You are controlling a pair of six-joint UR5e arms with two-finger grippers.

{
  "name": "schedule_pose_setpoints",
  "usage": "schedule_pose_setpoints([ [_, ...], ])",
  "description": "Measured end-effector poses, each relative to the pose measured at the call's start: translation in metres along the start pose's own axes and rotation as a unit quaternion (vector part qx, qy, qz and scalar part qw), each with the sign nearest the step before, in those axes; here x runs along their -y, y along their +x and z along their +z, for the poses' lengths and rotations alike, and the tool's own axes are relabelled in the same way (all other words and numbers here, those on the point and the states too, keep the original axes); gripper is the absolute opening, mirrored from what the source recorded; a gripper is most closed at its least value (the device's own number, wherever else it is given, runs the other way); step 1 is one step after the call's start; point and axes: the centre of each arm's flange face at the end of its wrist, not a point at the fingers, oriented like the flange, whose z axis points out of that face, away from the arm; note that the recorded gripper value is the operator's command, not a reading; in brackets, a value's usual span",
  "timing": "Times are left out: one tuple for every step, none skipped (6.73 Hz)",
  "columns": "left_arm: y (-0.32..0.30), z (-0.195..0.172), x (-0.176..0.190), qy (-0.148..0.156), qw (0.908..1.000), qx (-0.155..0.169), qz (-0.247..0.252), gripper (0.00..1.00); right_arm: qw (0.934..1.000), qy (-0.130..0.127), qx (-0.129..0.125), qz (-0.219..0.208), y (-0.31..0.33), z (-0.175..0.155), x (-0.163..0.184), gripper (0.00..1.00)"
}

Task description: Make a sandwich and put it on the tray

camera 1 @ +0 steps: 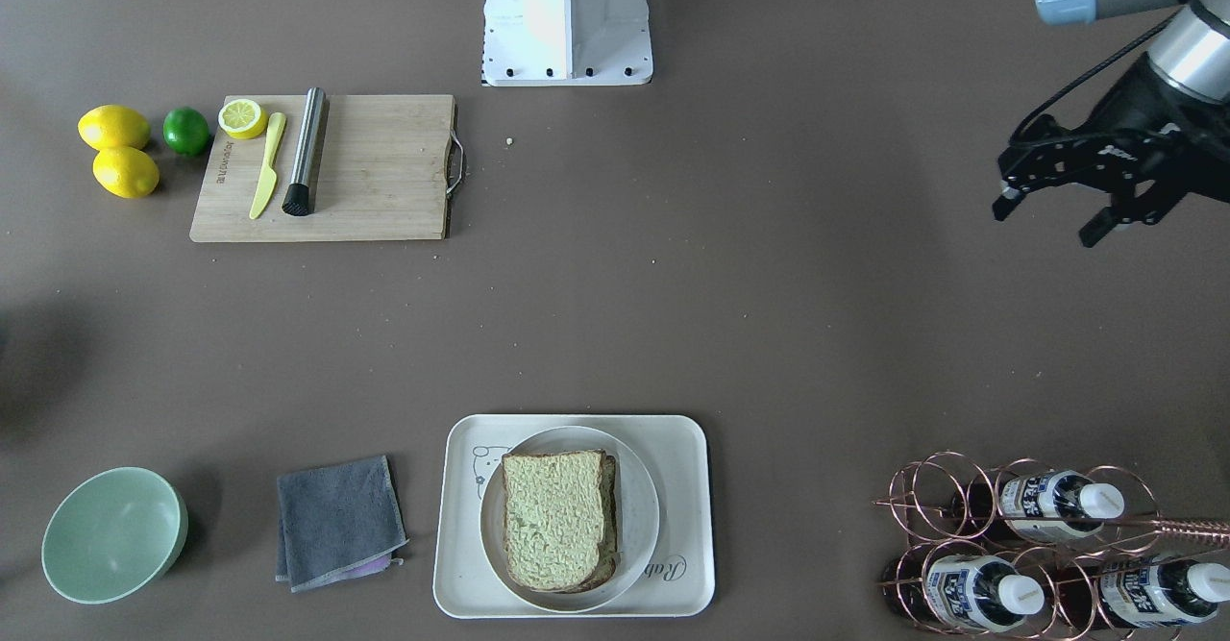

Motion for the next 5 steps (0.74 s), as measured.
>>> schedule_pose_setpoints([
  [-0.054,0.001,-0.03,-0.009,0.9998,0.0,0.02,0.98,1.0,0.0,0.002,-0.001,0.004,0.0,-0.003,1.0],
  [-0.102,0.001,-0.062,-0.017,0.9994,0.007,0.03,0.98,1.0,-0.001,0.003,-0.001,0.006,0.0,-0.005,1.0],
  [-0.148,0.001,-0.096,-0.026,0.9987,0.022,0.038,0.98,1.0,-0.001,0.003,-0.001,0.007,0.001,-0.006,1.0],
  [-0.185,-0.005,-0.127,-0.03,0.9978,0.036,0.047,0.98,1.0,-0.002,0.003,-0.001,0.008,0.002,-0.006,1.0],
  [-0.209,-0.02,-0.145,-0.028,0.9984,0.044,0.024,0.98,1.0,-0.003,0.003,0.0,0.01,0.005,-0.006,1.0],
])
